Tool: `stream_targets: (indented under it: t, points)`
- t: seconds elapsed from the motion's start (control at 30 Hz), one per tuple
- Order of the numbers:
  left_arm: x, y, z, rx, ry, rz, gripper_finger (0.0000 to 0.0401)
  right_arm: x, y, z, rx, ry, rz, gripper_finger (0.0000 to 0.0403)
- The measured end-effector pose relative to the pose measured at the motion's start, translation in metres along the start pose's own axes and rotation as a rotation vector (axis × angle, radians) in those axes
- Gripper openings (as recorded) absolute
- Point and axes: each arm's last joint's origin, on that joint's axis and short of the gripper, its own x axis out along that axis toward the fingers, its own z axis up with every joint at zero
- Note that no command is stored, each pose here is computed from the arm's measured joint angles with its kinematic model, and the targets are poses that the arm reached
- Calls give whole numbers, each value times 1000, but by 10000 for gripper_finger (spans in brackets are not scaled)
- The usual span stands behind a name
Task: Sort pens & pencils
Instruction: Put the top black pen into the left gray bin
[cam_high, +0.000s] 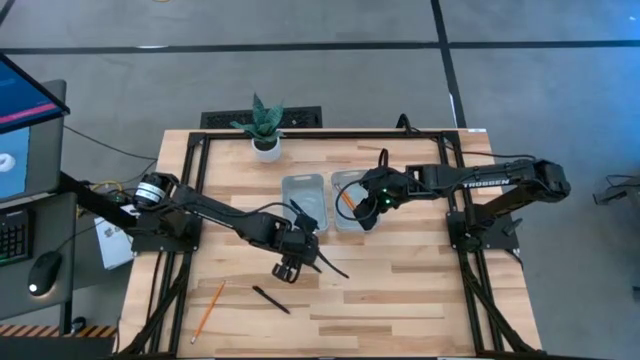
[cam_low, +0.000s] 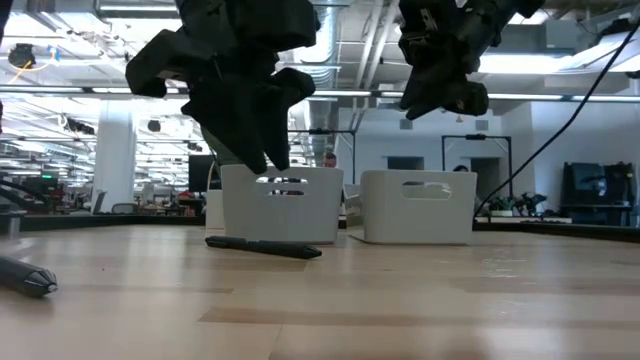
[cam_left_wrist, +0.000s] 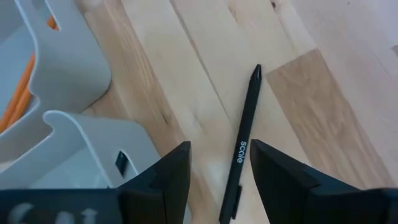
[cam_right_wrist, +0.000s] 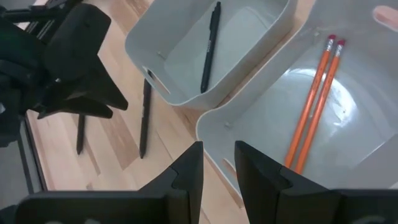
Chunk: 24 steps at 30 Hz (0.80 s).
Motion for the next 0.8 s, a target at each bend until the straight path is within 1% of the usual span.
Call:
stream_targets:
  t: [0.17,0.6,0.7,0.8]
  points:
    - [0,1,0,-4,4,30,157,0,0,0,0,5,-4,113]
    - [0,0,0,-12,-3,10,158,0,-1,-1,-2,10,-7,113]
    - [0,0,1,-13,-4,8,167,0,-1,-1,-2,11,-8,113]
    - [0,0,1,-13,-4,8,186,0,-1,-1,-2,11,-8,113]
